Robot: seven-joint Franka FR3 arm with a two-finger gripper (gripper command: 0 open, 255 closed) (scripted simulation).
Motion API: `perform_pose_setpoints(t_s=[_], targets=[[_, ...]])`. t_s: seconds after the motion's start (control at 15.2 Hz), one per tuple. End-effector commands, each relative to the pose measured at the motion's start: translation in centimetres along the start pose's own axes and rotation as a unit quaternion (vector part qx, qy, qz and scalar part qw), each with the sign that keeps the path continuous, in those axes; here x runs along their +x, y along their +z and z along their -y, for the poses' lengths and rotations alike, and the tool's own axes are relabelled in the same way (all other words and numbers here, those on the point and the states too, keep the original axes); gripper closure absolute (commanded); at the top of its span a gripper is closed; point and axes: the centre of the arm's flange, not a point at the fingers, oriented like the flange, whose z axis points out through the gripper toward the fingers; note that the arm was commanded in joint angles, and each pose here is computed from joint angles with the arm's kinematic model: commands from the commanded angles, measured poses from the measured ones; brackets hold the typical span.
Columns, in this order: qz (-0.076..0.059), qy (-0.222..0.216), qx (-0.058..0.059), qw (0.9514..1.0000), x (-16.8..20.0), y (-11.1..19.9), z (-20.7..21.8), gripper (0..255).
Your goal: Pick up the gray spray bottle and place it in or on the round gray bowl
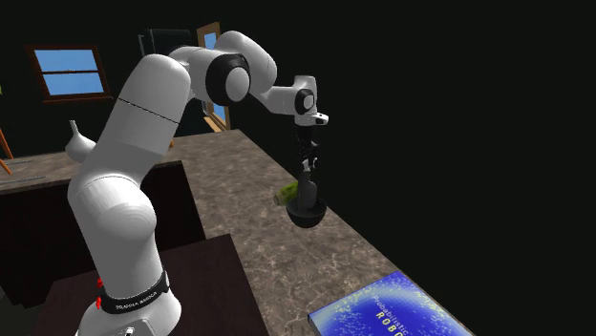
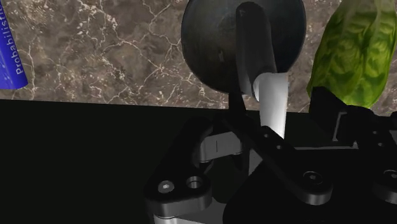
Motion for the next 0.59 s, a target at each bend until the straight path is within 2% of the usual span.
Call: perform_pose_setpoints(t_s=[0.0,0.26,0.53], targets=[[0.0,0.0,0.0,1.0,0.0,0.0,0.0,0],[0.0,0.0,0.0,1.0,0.0,0.0,0.0,0],[0.0,0.0,0.0,1.0,0.0,-5.0,0.0,0]])
